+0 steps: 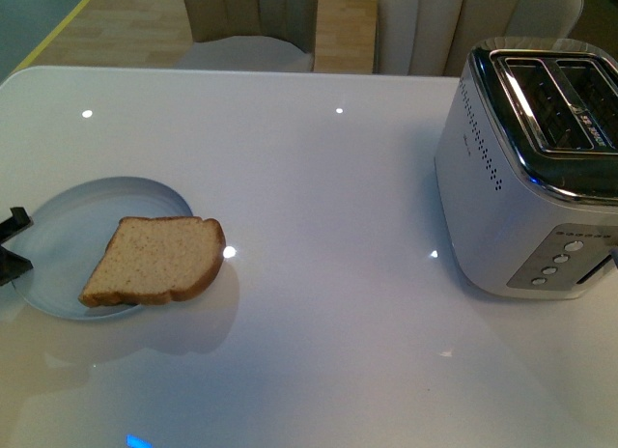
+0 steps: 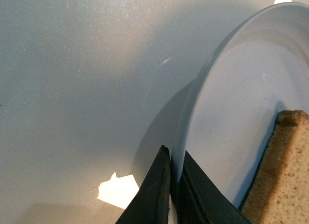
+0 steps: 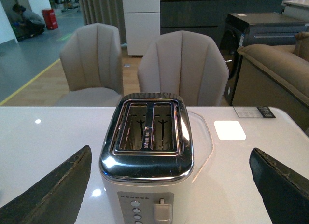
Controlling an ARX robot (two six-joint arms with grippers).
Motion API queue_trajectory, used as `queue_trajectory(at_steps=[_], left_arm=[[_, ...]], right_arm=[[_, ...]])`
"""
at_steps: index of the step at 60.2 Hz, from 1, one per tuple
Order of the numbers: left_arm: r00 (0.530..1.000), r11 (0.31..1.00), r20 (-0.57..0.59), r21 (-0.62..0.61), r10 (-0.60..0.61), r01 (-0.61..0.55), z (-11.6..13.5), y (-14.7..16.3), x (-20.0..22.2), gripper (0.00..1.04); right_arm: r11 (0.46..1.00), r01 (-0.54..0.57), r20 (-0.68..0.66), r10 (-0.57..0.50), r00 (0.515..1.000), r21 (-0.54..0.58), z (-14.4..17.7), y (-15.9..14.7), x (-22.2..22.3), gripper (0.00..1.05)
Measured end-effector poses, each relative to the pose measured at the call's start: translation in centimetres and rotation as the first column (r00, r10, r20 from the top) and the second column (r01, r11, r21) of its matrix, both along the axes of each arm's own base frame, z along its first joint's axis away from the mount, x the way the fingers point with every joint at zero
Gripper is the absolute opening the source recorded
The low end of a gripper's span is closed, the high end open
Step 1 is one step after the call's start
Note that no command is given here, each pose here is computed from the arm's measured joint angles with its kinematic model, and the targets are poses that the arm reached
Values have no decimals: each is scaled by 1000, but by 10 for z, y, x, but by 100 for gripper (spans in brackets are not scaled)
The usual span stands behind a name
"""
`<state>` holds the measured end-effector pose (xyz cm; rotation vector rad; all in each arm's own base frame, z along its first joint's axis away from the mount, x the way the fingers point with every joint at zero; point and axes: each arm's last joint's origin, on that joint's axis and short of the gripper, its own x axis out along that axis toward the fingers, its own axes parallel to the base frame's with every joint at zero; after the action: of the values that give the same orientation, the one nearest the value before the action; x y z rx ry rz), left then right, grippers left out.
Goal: Left arm holds plate, right arm toasts bread
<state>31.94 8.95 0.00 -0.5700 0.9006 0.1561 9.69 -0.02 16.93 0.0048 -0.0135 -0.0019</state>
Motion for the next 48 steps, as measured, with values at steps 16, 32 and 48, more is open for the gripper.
queue_trajectory(at_steps=[16,32,48], left_arm=[[998,995,49,-90,36,-31,48,-2,-4,3],[991,991,137,-131,4,14,107,-29,-4,3],[977,987,204,-133,-60,88,166,-78,8,3]], right_arm=[[1000,0,0,0,1000,0,0,0,0,96],[1000,0,0,0,1000,0,0,0,0,96],[1000,0,0,0,1000,0,0,0,0,96]])
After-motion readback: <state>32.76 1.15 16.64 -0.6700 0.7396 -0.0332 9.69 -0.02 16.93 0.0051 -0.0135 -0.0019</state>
